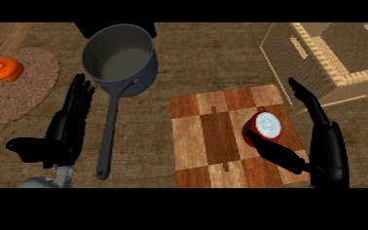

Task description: Pick the can from the cutting board and place it in the basket

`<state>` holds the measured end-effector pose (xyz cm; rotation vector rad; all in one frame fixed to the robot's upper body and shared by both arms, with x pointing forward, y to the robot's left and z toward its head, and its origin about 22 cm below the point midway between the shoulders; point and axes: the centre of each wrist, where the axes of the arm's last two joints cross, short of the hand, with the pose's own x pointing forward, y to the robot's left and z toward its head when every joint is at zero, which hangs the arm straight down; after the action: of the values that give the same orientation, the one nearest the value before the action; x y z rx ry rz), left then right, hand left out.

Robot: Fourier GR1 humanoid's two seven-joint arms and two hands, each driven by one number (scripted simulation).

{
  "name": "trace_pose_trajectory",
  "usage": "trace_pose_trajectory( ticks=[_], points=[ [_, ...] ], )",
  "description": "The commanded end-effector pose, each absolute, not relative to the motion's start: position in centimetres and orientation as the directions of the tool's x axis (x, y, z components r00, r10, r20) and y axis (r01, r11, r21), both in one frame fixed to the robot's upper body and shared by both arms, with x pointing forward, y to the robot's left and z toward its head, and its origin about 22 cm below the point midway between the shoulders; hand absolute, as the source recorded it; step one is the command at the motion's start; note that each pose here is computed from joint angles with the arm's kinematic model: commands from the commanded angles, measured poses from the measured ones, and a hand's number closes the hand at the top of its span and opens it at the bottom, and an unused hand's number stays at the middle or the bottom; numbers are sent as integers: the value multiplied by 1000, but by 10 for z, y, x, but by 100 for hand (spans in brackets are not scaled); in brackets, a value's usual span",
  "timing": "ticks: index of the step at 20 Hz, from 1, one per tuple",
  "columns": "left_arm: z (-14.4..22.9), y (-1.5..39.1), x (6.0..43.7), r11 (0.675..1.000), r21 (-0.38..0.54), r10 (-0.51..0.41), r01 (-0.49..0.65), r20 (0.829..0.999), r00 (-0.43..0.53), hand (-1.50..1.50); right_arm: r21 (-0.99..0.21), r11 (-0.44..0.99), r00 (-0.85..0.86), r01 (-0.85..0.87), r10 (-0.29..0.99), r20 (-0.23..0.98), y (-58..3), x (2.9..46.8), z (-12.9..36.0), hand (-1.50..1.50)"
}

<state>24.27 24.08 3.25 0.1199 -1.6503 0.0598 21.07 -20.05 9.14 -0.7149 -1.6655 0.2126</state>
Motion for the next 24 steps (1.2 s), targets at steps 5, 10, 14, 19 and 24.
trace_pose_trajectory(
  ticks=[5, 10, 14, 19, 24],
  points=[
    [30, 243, 235, 992, 23, -34, -122, 996, -83, 0, -861, 416, 367, 294, 782, 503, -228, 193, 121, -150],
    [32, 242, 240, 994, 37, -47, -100, 994, -101, 0, -922, 383, 420, 62, 828, 372, -203, 177, 161, -150],
    [33, 231, 239, 998, 30, -36, -61, 994, -101, 0, -899, 438, 414, -26, 823, 389, -187, 171, 189, -150],
    [40, 234, 248, 996, 35, -43, -78, 994, -99, 0, -889, 454, 444, -59, 810, 384, -170, 187, 195, -150],
    [34, 231, 239, 996, 30, -39, -82, 993, -114, 0, -915, 391, 515, -96, 806, 291, -174, 193, 184, -150]
  ],
)
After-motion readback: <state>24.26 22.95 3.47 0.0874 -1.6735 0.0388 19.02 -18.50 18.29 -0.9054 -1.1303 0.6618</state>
